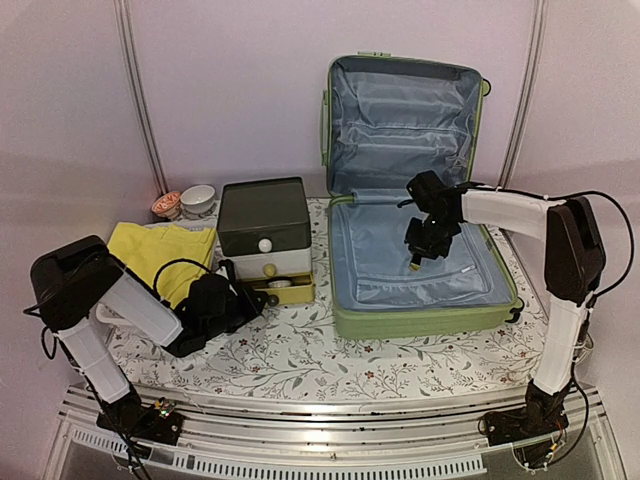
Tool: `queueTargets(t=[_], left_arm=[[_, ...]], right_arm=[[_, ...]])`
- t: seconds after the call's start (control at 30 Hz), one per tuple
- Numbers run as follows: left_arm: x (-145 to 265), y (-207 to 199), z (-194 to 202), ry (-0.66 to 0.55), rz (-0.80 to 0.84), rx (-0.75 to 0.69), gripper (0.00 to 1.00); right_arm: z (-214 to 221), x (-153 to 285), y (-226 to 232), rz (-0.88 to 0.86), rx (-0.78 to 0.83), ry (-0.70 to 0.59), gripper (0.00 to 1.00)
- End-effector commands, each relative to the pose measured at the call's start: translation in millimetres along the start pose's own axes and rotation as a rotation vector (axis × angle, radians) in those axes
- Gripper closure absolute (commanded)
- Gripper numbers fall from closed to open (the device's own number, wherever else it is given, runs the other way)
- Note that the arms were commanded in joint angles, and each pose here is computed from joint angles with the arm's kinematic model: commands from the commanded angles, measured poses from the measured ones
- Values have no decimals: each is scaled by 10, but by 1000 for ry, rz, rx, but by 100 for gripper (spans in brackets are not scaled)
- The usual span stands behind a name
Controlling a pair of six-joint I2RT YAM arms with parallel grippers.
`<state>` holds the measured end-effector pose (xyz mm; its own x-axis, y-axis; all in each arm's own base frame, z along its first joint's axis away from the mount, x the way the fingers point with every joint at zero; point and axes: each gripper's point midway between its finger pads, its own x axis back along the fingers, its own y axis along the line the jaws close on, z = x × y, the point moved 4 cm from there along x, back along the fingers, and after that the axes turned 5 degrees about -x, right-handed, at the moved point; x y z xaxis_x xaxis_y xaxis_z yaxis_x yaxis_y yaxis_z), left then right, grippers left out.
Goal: Open, take out, and arrange the luggage
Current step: Close the drawer in the storage box.
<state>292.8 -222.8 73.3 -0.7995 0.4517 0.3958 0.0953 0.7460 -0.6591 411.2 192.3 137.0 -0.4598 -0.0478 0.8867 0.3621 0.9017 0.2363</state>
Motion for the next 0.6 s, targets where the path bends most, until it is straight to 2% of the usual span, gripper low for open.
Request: queueTargets(t=[0.0,0.2,0.3,0.4,0.57], left_arm=[[-35,-101,-168,-42,37,-25,100],[171,-124,-155,-31,44,-22,99],[248,-165,-157,-29,41,-44,79],[273,-144,-205,-47,1,-58,64],[168,-49,-294,-43,-74,-69,52]], right_arm=[[-86,182,-35,-10,0,-41,86],[-60,146,-28,-20,-2,-31,86],[-62,143,-18,-24,-2,-31,87],[-63,141,-18,-25,-1,-32,87],[-51,147,-31,-23,0,-29,87]])
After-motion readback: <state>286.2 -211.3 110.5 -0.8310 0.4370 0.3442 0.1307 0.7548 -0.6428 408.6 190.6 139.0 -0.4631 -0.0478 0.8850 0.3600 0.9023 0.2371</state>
